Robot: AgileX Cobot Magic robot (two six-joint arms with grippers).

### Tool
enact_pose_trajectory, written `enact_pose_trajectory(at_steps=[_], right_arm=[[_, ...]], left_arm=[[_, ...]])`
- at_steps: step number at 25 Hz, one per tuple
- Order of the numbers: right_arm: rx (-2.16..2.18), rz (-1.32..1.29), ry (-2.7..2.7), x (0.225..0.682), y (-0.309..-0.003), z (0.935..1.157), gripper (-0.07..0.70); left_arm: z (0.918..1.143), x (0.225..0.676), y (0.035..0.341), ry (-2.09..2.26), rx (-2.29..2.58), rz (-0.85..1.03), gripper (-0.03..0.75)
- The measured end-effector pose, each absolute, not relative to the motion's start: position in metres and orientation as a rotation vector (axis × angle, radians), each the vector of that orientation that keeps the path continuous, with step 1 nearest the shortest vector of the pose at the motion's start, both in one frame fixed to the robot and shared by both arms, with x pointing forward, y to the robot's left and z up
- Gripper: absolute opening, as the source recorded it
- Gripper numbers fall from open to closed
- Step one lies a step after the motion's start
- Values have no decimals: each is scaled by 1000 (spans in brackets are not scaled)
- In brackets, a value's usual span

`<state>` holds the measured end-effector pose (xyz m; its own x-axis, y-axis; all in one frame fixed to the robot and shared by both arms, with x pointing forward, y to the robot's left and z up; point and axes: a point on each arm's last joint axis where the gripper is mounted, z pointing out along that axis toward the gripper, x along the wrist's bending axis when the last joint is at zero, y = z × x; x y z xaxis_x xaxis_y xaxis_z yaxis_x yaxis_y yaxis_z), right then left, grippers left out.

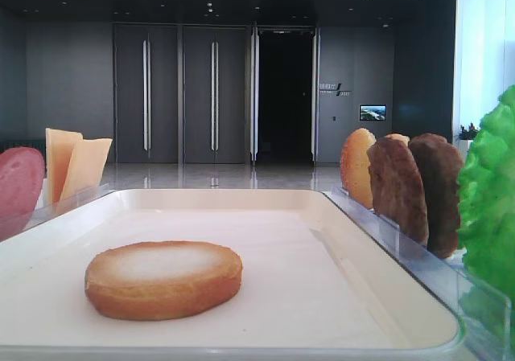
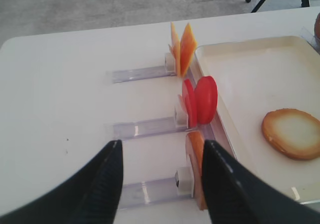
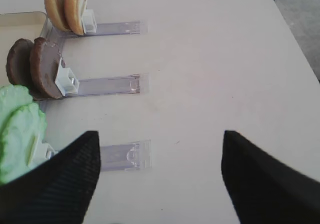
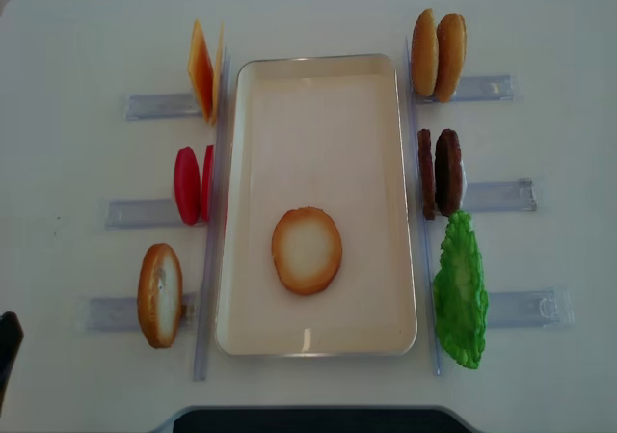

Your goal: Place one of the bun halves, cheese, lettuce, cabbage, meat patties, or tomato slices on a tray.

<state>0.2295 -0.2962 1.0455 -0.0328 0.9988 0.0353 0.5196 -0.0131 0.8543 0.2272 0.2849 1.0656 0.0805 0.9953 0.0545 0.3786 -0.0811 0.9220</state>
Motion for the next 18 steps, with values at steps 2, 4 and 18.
enact_pose_trajectory(at_steps=[2,4,18], right_arm=[[1601,950,1622,230,-296,1046,514],[1601,950,1622,230,-296,1046,514],[1601,950,1622,230,-296,1046,514]], left_arm=[[1062,228,285,1426,1580,976,391],[1056,231,286,1462,1571,956,391],[1040,233,292,1607,1567,903,391]])
